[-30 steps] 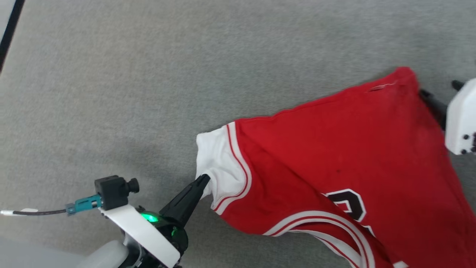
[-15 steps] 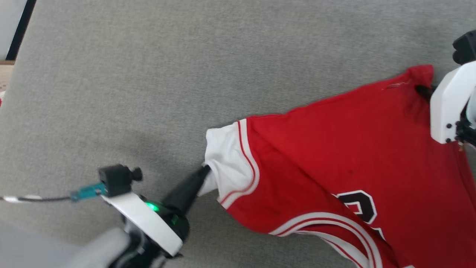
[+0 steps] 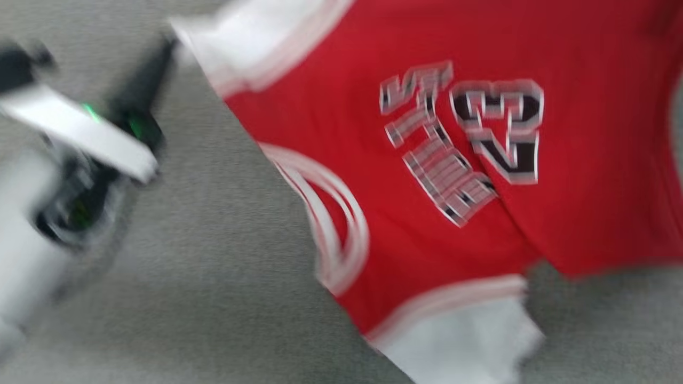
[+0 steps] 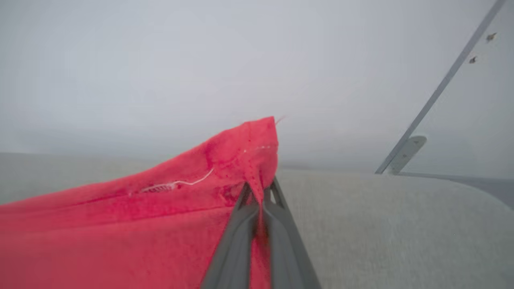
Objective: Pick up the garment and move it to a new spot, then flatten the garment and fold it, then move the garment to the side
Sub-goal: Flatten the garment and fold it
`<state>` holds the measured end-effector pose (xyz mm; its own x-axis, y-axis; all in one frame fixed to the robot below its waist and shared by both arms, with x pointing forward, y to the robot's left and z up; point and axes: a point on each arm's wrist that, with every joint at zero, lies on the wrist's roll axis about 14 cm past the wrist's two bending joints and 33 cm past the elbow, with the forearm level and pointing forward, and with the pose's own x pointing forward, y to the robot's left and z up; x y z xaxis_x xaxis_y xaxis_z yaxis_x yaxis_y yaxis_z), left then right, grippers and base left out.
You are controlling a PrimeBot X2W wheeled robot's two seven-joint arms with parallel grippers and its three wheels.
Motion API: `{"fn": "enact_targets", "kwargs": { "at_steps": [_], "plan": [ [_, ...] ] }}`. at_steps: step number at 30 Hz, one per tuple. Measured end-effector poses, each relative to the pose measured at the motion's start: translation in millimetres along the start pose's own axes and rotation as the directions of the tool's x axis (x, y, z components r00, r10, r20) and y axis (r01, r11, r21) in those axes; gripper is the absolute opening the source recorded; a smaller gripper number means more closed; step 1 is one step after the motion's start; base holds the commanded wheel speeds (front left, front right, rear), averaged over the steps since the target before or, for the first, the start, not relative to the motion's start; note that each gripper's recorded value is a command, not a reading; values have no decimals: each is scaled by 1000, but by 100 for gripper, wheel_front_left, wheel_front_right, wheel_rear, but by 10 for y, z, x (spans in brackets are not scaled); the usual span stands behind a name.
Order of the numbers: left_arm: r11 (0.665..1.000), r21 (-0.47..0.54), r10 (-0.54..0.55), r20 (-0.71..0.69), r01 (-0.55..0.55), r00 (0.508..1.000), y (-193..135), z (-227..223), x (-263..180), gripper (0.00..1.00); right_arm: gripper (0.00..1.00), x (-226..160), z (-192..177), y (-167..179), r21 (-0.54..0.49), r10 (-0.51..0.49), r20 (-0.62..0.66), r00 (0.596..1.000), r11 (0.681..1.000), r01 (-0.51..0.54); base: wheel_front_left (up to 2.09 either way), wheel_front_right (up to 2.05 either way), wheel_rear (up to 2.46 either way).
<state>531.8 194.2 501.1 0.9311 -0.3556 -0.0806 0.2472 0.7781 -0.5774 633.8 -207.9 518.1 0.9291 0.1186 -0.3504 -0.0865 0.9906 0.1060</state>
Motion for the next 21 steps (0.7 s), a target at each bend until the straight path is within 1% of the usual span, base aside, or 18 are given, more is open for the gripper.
{"fn": "enact_targets", "kwargs": {
  "at_steps": [3, 5, 8, 11, 13, 16, 19, 21],
  "plan": [
    [999, 26, -30, 64, 29, 997, -59, 393, 340, 0, 0, 13, 377, -143, 45, -51, 113, 992, 998, 46, 0, 0, 0],
    [999, 14, -38, 125, 36, 991, -85, 671, 542, 0, 0, 8, 628, -225, 78, -83, 196, 977, 995, 69, 0, 0, 0],
    [999, 32, -48, 226, 41, 973, -132, 1125, 777, 0, 0, -27, 959, -301, 107, -122, 312, 942, 990, 93, 0, 0, 0],
    [997, 59, -62, 306, 47, 950, -225, 1516, 948, 0, 0, -94, 1257, -350, 148, -153, 411, 899, 984, 100, 0, 0, 0],
    [997, 64, -72, 369, 52, 927, -305, 1779, 1013, 0, 0, -141, 1430, -364, 159, -167, 462, 871, 982, 104, 0, 0, 0],
    [993, 82, -114, 459, 86, 881, -537, 2163, 1003, 0, 0, -214, 1578, -384, 175, -184, 505, 843, 979, 109, 0, 0, 0],
    [985, 88, -173, 506, 149, 845, -814, 2370, 958, 0, 0, -349, 1790, -447, 203, -209, 573, 793, 973, 111, 0, 0, 0],
    [982, 70, -189, 498, 177, 847, -880, 2338, 949, 0, 0, -323, 1751, -492, 215, -220, 557, 801, 970, 117, 0, 0, 0]
  ]
}}
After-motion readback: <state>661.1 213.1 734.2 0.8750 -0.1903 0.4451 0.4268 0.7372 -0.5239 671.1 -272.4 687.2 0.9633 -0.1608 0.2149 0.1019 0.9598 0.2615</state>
